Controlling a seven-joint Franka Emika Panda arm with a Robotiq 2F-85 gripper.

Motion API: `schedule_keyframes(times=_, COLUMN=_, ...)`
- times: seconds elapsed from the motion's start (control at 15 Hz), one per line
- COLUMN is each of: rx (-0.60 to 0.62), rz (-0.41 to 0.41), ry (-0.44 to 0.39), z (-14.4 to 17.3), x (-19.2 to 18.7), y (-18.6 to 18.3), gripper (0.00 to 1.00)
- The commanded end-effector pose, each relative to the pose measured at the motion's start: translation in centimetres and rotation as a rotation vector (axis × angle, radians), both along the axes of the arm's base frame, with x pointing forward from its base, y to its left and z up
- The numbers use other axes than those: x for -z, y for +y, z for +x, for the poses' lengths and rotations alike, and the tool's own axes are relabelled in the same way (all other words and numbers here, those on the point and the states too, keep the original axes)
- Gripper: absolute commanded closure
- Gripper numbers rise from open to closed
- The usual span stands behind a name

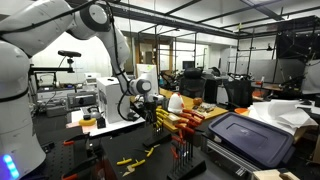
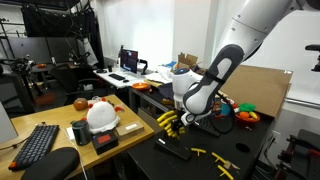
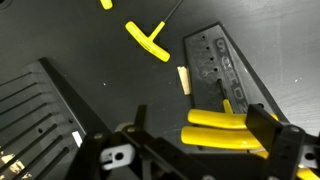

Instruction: Pick up the yellow object tool and put on the table

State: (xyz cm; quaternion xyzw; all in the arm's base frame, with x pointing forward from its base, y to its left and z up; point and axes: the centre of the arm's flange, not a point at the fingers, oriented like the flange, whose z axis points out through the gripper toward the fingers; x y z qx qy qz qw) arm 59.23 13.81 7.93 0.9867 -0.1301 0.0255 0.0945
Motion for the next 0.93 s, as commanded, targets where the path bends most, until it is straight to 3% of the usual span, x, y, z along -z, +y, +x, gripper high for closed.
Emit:
schedule_keyframes(times=0.0, rx=0.07, rz=0.023, ry=0.006, z=0.4, x=-0.4, y=-0.1, gripper=0.0)
schedule_keyframes(times=0.87, rx=0.205, rz=0.117, ry=-0.033, z=-0.4, x=-1.4, y=-1.7, gripper=0.0)
